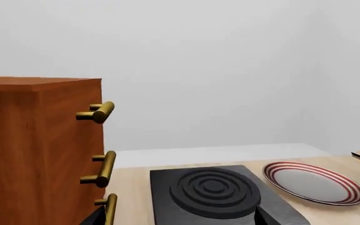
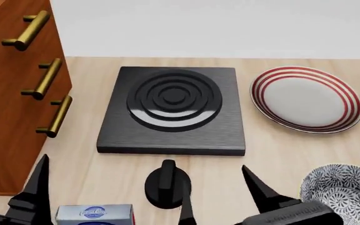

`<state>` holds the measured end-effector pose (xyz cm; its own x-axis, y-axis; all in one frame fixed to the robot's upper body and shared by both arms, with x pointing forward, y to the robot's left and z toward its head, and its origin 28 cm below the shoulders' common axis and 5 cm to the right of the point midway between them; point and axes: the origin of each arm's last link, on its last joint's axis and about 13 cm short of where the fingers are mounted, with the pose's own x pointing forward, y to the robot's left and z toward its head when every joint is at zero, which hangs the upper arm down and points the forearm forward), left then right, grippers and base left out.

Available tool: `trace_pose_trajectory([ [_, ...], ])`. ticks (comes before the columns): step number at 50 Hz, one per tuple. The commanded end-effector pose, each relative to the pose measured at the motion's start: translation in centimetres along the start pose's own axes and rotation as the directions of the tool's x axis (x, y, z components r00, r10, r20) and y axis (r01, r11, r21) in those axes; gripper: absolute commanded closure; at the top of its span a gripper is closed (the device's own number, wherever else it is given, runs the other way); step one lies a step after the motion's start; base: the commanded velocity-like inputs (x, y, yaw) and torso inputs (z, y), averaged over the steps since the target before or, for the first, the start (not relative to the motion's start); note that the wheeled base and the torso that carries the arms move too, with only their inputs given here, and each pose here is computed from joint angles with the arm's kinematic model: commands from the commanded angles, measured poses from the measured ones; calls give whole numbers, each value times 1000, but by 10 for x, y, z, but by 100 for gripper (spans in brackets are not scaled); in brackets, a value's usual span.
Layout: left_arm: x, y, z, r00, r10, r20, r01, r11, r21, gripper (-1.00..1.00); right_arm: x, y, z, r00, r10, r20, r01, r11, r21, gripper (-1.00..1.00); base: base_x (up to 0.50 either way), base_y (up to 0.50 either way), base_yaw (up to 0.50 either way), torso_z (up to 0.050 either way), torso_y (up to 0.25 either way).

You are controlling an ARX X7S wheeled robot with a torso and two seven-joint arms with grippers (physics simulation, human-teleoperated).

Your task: Pick up the cream cheese and put it in the bowl.

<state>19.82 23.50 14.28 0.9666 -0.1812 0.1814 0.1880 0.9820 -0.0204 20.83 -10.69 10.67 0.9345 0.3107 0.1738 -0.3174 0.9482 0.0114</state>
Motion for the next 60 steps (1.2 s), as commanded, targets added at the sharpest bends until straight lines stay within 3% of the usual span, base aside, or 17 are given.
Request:
trace_pose_trajectory([
  [1, -3, 3, 5, 1000, 12, 16, -12, 1000, -2, -100, 25, -11, 28, 965, 262, -29, -259, 962, 88, -100, 0, 0, 0, 0, 0],
  [3, -3, 3, 5, 999, 27, 21, -27, 1000, 11, -100, 34, -15, 32, 928, 362, -89, -345, 925, 157, -100, 0, 0, 0, 0, 0],
  [5, -4, 4, 6, 999, 35, 24, -35, 999, 10, -100, 45, -22, 35, 934, 339, -111, -317, 931, 180, -100, 0, 0, 0, 0, 0],
  [7, -5, 5, 6, 999, 33, 23, -33, 999, 1, -100, 53, -27, 35, 907, 396, -143, -358, 904, 234, -100, 0, 0, 0, 0, 0],
  [15, -4, 6, 6, 999, 40, 13, -40, 999, -1, -100, 79, -41, 28, 802, 560, -206, -496, 818, 293, -100, 0, 0, 0, 0, 0],
  [18, -5, 6, 7, 999, 40, 13, -40, 999, -4, -100, 89, -46, 27, 799, 567, -200, -490, 807, 330, -100, 0, 0, 0, 0, 0],
  [25, -6, 5, 8, 999, 43, 16, -43, 999, 3, -100, 98, -48, 16, 669, 701, -246, -614, 708, 348, -100, 0, 0, 0, 0, 0],
  [30, -6, 6, 7, 999, 41, 14, -41, 999, 1, -100, 100, -51, 9, 628, 740, -240, -654, 669, 352, -100, 0, 0, 0, 0, 0],
  [34, -9, 5, 7, 1000, 26, 14, -26, 1000, 2, -100, 103, -55, 5, 564, 803, -190, -687, 585, 431, -100, 0, 0, 0, 0, 0],
  [38, -13, 5, 8, 1000, 16, 23, -16, 1000, -1, -100, 112, -59, -3, 563, 801, -204, -681, 589, 435, -100, 0, 0, 0, 0, 0],
  [40, -13, 6, 8, 1000, 20, 24, -20, 1000, 4, -100, 112, -61, -6, 531, 826, -190, -694, 553, 461, -100, 0, 0, 0, 0, 0],
  [44, -12, 7, 8, 999, 25, 23, -24, 1000, -2, -100, 110, -61, -11, 518, 835, -188, -711, 542, 448, -100, 0, 0, 0, 0, 0],
  [53, -11, 6, 6, 1000, 22, 20, -22, 1000, 1, -100, 112, -59, -15, 535, 809, -244, -702, 586, 404, -100, 0, 0, 0, 0, 0],
  [55, -11, 6, 5, 1000, 20, 19, -20, 1000, 0, -100, 113, -59, -15, 535, 808, -244, -701, 587, 405, -100, 0, 0, 0, 0, 0],
  [56, -11, 6, 5, 1000, 20, 17, -20, 1000, 1, -100, 114, -60, -15, 525, 823, -217, -705, 564, 430, -100, 0, 0, 0, 0, 0],
  [58, -10, 5, 4, 1000, 18, 12, -18, 1000, 2, -100, 119, -59, -20, 544, 798, -260, -686, 601, 410, -100, 0, 0, 0, 0, 0],
  [60, -11, 5, 4, 1000, 17, 12, -17, 1000, -1, -100, 123, -58, -25, 539, 798, -269, -683, 601, 414, -100, 0, 0, 0, 0, 0],
])
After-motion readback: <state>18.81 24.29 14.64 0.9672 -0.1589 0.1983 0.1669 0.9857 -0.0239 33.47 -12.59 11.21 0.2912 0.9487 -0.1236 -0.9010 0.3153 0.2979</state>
